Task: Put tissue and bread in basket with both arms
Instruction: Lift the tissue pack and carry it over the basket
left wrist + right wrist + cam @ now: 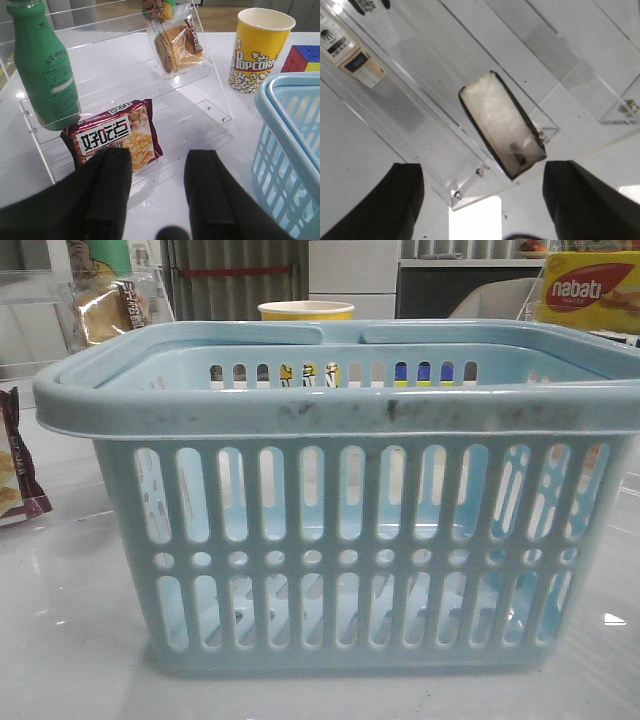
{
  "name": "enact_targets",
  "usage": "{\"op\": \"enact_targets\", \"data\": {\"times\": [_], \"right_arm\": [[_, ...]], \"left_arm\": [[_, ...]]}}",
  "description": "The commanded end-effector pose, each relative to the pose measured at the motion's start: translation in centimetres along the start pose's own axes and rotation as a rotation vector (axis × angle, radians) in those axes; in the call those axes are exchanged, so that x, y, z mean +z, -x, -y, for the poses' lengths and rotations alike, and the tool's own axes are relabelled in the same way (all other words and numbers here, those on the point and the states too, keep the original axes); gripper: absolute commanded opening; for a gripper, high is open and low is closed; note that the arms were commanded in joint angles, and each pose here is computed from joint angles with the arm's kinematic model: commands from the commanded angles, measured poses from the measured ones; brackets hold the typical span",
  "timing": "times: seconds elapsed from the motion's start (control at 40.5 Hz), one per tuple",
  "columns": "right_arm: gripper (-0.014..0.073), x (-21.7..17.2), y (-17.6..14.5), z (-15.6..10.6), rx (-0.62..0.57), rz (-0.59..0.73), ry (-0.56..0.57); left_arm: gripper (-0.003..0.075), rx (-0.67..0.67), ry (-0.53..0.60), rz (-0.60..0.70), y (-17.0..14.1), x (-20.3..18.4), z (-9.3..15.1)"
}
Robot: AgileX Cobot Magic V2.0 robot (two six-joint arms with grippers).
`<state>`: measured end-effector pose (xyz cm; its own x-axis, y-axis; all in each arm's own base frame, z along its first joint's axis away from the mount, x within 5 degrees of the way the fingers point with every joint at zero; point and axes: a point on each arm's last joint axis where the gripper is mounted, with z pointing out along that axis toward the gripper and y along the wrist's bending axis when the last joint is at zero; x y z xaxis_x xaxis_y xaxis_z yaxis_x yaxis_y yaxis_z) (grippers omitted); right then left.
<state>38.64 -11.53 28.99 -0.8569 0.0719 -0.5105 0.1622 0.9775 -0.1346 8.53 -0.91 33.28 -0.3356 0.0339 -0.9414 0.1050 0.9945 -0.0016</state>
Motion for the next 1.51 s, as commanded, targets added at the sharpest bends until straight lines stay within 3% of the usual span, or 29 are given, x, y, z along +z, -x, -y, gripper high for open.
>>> {"op": "enact_targets", "data": {"times": [0.0, 0.419, 0.691, 1.11, 1.308, 1.481], "right_arm": [[0.0594, -2.6, 1.7, 0.5, 0.000, 0.145, -0.022], [0.0572, -0.3, 1.6, 0.3, -0.003, 0.118, -0.016], [0.0292, -0.3, 1.7, 0.3, -0.003, 0.124, -0.017], [0.0053, -0.3, 1.7, 0.3, -0.003, 0.126, -0.017], [0.0054, -1.0, 1.7, 0.4, -0.002, 0.131, -0.018], [0.0054, -4.4, 1.9, 0.6, 0.005, 0.194, -0.026]], "left_arm": [[0.0327, -0.014, -0.006, 0.101, 1.6, -0.3, 0.1], [0.0327, -0.014, -0.006, 0.101, 1.6, -0.3, 0.1], [0.0327, -0.014, -0.006, 0.101, 1.6, -0.3, 0.1], [0.0327, -0.014, -0.006, 0.101, 1.6, -0.3, 0.1], [0.0327, -0.014, -0.006, 0.101, 1.6, -0.3, 0.1], [0.0327, -0.014, -0.006, 0.101, 1.6, -0.3, 0.1]]}}
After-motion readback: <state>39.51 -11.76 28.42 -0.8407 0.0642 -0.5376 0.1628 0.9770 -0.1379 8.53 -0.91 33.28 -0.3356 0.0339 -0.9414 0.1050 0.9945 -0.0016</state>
